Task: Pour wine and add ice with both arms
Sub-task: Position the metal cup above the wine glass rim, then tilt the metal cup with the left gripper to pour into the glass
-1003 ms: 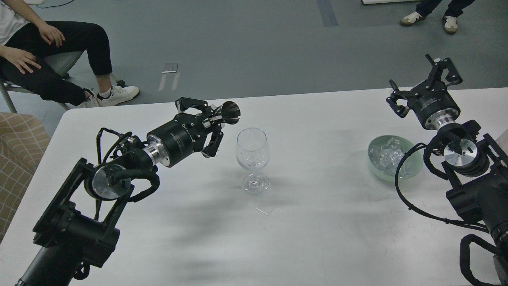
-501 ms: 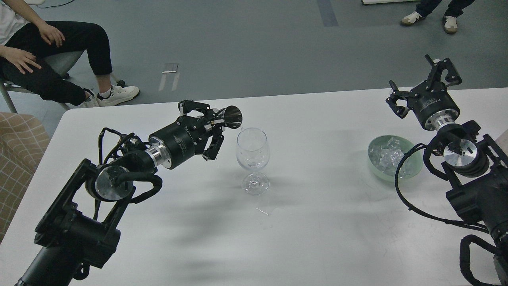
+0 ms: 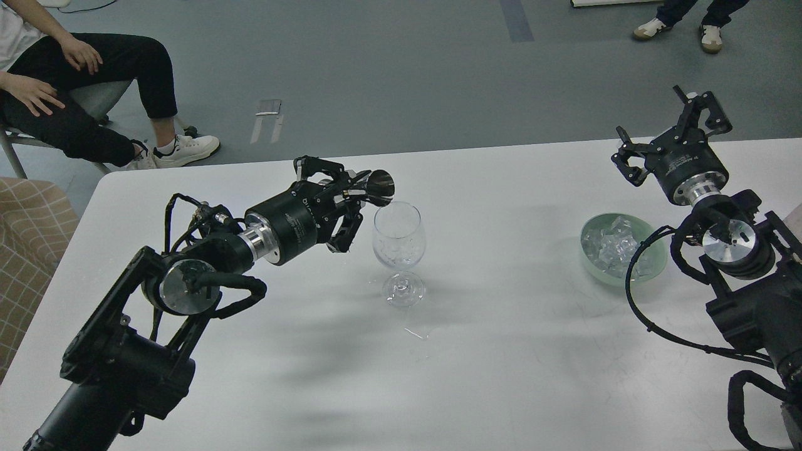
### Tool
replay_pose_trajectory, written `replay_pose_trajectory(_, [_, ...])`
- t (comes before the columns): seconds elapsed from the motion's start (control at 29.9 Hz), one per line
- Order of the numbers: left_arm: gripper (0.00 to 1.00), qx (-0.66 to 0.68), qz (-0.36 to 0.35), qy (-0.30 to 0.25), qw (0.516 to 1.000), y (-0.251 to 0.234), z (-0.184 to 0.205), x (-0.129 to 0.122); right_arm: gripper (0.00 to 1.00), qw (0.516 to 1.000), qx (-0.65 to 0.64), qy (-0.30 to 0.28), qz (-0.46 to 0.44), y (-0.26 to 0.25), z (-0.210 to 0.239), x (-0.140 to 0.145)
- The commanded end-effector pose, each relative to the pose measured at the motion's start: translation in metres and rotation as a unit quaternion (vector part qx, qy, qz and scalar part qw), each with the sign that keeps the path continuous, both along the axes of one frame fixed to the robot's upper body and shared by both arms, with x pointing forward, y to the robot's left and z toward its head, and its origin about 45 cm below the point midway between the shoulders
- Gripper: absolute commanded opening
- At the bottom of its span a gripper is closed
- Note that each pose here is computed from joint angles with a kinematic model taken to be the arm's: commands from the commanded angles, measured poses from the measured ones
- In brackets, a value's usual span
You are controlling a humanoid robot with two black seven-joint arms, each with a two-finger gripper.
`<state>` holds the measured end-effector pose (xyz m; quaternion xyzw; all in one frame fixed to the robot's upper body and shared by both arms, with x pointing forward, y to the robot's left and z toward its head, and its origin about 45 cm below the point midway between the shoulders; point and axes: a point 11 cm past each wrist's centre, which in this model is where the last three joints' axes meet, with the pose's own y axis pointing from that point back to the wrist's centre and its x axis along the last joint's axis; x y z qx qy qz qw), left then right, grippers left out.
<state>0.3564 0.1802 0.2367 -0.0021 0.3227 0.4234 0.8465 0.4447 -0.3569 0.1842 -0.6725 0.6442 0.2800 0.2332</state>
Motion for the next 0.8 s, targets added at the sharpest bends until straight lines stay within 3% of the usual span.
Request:
replay_pose_trajectory(0.0, [0.0,0.018,0.0,-0.008,1.0,0.0019,-0.0015,0.0003,1.0,1.0,0.0,0.0,0.0,-0.0005,-0.0001,-0.0002])
replay_pose_trajectory(0.77, [0.0,0.064,-0.013,-0.05,0.997,-0.0023,0.0079,0.0006,1.0,1.0,0.001,-0.001,0.0,-0.0007,0.0001,-0.0002])
